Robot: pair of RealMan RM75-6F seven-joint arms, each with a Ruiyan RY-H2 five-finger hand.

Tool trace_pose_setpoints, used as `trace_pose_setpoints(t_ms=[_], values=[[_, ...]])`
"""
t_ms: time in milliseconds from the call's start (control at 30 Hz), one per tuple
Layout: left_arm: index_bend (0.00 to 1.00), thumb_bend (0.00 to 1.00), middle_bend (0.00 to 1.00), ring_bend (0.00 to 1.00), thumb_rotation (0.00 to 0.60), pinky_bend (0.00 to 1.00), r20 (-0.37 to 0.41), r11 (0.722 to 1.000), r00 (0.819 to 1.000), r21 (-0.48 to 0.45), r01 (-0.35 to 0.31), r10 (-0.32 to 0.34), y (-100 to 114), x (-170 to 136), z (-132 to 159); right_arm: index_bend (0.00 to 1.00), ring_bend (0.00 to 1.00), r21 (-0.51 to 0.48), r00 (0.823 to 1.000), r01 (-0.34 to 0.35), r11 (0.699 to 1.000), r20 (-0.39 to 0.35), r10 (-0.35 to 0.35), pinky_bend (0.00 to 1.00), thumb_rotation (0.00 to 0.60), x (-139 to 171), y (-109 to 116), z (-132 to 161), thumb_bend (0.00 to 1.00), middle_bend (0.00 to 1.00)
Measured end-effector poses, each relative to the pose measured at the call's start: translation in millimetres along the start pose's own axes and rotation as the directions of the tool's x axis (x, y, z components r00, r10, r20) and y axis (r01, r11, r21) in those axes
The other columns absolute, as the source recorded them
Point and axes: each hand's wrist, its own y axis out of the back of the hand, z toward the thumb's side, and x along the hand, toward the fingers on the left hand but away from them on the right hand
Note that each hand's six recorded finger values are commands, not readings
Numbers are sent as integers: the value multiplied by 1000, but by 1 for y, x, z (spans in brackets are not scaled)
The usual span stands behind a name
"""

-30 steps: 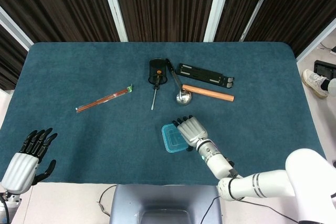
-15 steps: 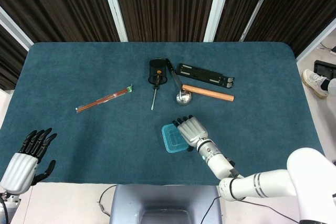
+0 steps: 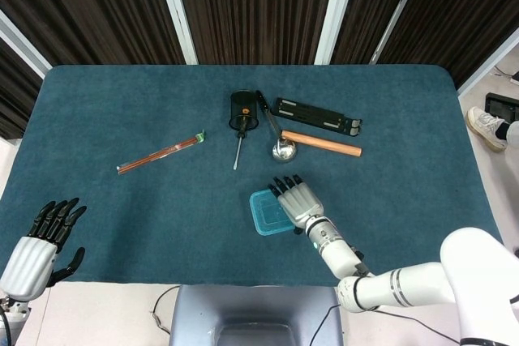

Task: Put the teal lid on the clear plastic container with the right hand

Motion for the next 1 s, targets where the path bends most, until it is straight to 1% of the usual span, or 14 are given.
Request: trace_pose_setpoints(t_ms=[367,600,733,833,867,933,1000], values=[[0,442,0,0,600,17,-2,1000,1000,0,-1,1,0,0,0,0,61,-9,1000,15,1000,5,-15,180,600,5,5,-8,210,58],[0,443,0,0,600,18,-2,1000,1000,-1,-4,4,1,-1,0,9,42,8,999,28,1000,-16,-28,145,600,21,11,-17,209,48],[0,442,0,0,600,17,-1,1000,1000,0,-2,2,0,-1,0,81,33,2,998,44,999,-34,-44,131,600,29,15,-22,209,48],[0,442,0,0,600,17,1,1000,1000,2,2,-2,-1,0,1,174,24,-34,996,64,997,-55,-66,131,600,32,22,-21,209,49],[0,442,0,0,600,17,1,1000,1000,3,3,-3,-1,1,1,219,24,-41,995,75,996,-61,-78,131,600,32,25,-21,209,49],[0,442,0,0,600,17,0,1000,1000,3,4,-4,-2,1,1,270,24,-40,992,103,994,-74,-106,131,600,30,33,-18,209,50],[0,442,0,0,600,18,-2,1000,1000,3,3,-3,-2,2,1,314,24,-26,990,114,993,-79,-116,130,600,28,37,-15,209,50]])
